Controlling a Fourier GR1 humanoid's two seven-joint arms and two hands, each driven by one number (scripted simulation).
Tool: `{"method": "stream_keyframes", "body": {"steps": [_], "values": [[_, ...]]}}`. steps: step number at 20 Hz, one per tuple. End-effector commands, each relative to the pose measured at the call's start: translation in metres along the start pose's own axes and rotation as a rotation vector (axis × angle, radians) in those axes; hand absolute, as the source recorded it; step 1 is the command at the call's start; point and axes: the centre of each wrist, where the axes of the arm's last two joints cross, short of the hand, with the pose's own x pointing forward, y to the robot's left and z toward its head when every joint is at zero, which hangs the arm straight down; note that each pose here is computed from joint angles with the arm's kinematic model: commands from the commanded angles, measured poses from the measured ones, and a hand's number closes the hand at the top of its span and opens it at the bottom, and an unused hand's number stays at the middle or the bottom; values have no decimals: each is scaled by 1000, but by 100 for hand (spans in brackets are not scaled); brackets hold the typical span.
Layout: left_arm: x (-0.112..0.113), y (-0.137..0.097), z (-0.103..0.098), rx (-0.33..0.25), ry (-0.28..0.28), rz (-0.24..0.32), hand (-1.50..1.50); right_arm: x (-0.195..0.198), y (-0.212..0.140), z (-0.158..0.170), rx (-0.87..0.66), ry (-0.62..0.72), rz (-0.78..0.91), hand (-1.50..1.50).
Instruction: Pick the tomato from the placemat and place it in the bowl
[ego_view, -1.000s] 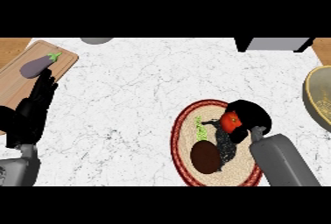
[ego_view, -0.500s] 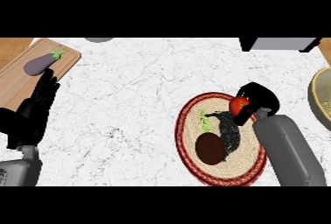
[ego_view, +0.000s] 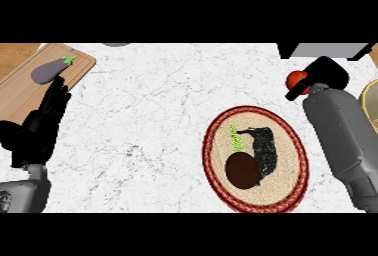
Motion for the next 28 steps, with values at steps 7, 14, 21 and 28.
{"method": "stream_keyframes", "body": {"steps": [7, 14, 21, 28], "values": [[-10, 8, 8, 14, 29, -2, 0, 57, -95, 46, -559, 82, -133, 150], [-19, 22, 4, 34, 20, -24, 0, 30, -131, 43, -619, 133, -225, 150], [6, 0, -3, 28, 4, -7, 0, -35, -150, 0, -616, 141, -318, 150], [-12, -2, -3, 13, 13, 5, 0, -108, -137, -51, -604, 153, -337, 150]]}}
